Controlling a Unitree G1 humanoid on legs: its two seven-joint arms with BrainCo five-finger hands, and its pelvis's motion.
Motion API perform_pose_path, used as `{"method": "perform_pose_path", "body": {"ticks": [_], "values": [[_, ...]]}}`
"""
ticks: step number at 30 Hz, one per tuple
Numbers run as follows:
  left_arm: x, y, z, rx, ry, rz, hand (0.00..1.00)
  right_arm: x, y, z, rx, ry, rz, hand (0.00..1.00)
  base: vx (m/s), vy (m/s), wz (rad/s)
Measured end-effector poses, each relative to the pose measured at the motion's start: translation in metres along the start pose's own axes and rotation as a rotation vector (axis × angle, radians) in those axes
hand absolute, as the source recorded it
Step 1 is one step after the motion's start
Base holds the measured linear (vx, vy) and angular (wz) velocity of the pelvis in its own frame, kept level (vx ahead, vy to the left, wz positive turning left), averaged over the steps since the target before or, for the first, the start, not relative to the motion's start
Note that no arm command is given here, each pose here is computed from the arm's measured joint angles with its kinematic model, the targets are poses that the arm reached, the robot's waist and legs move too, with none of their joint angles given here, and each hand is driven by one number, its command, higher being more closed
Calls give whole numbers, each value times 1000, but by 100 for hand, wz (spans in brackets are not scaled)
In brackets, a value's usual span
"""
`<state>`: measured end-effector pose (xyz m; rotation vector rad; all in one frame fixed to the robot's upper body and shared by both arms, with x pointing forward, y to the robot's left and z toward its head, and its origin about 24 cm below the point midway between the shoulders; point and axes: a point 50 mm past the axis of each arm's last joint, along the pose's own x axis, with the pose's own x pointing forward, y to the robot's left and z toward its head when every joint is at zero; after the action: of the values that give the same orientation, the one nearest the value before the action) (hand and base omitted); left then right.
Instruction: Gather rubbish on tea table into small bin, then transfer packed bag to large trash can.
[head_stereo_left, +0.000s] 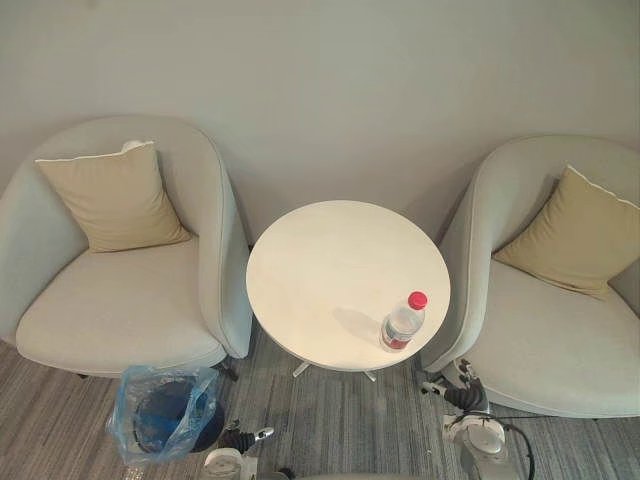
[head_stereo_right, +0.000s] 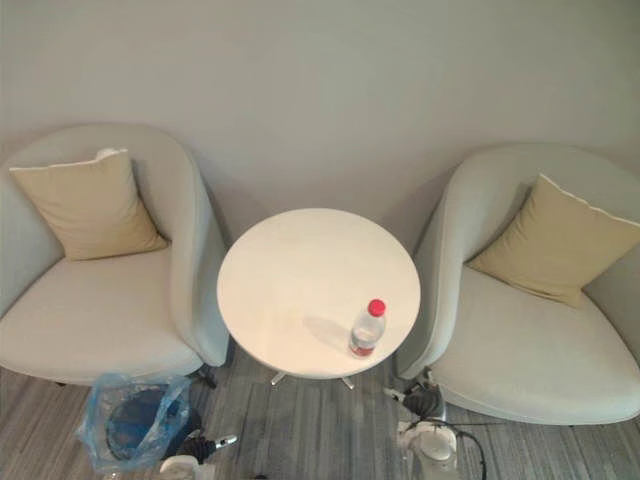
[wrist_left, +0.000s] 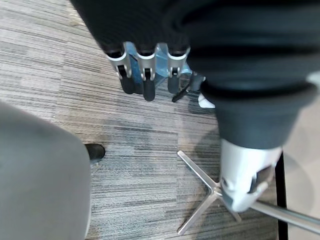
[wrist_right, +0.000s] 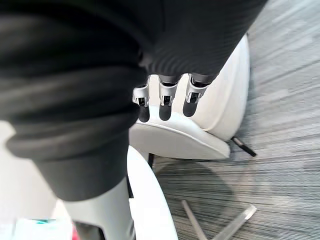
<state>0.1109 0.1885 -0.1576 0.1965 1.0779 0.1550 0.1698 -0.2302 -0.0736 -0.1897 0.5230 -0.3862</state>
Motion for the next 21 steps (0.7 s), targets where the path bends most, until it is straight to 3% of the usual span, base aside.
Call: {"method": "perform_pose_path", "body": {"ticks": [21], "values": [[2, -13, 21, 107, -84, -57, 0, 17, 19, 68, -44, -267, 54, 0, 7, -7, 12]]}}
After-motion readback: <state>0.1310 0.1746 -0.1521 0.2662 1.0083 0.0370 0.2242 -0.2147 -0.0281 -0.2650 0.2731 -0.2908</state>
